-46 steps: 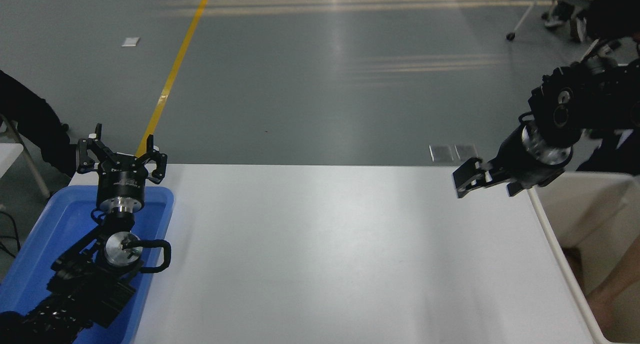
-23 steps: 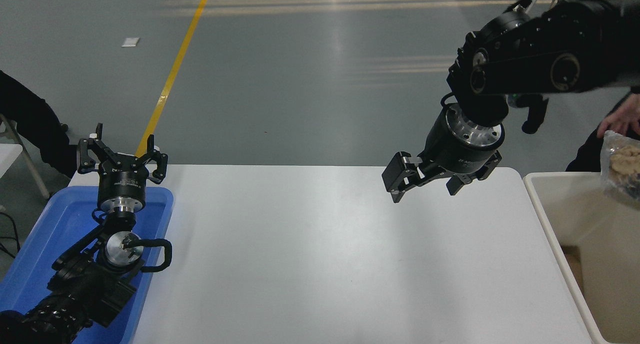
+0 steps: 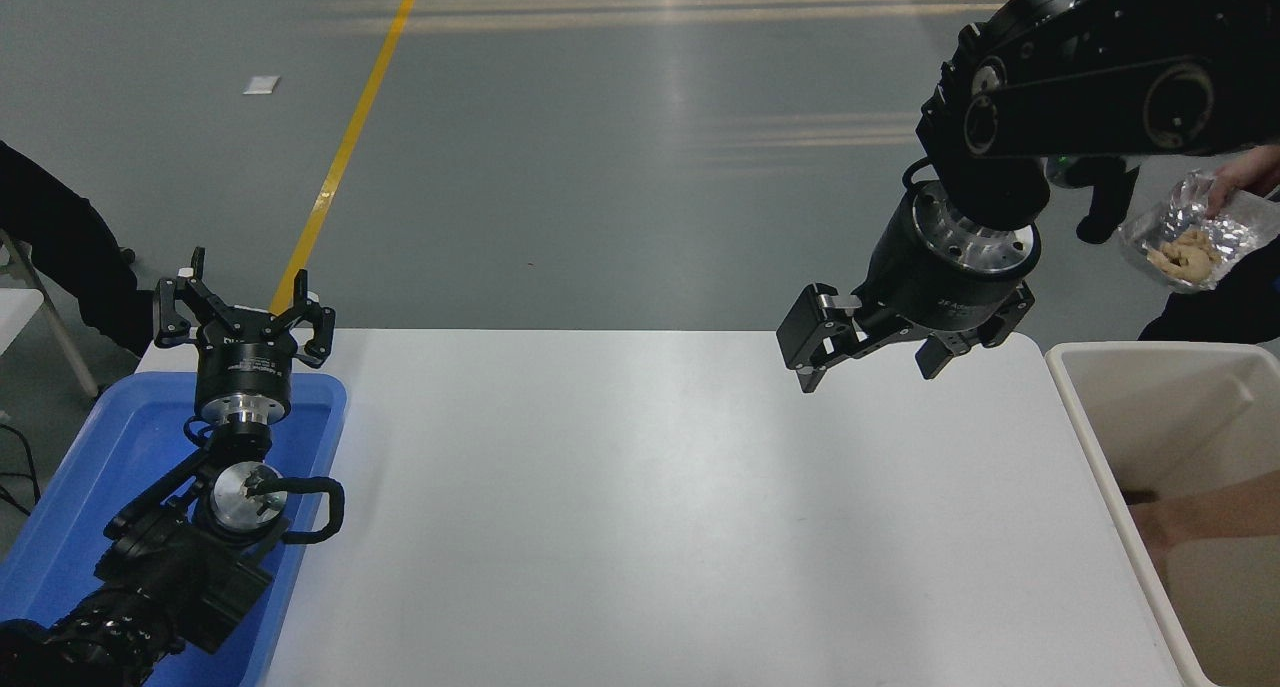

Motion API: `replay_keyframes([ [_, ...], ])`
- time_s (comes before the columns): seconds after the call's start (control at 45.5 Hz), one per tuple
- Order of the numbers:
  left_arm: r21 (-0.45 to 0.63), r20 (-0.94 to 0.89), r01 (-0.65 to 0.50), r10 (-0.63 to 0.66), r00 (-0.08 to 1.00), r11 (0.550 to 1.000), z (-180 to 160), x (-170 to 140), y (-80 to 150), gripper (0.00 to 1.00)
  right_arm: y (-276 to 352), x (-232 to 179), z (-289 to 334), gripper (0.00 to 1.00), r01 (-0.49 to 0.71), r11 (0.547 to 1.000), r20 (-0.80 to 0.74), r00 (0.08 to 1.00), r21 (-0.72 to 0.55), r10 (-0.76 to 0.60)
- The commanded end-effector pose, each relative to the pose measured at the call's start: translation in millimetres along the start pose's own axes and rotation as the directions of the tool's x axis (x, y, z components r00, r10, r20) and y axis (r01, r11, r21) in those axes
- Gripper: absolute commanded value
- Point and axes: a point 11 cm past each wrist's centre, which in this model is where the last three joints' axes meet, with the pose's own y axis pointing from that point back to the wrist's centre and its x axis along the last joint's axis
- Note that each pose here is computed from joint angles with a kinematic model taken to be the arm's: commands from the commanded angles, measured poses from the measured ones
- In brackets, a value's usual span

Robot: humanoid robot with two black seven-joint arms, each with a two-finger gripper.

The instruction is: Pick up paper ball place in dustbin

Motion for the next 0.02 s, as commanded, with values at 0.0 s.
replay_keyframes([
  [0.0,0.002,0.001,0.001,-0.001,1.0,1.0,-0.3,-0.1,0.1,0.99,3.2,0.7,11.0,1.0,-0.008,1.0,0.026,1.0,-0.019,0.009],
])
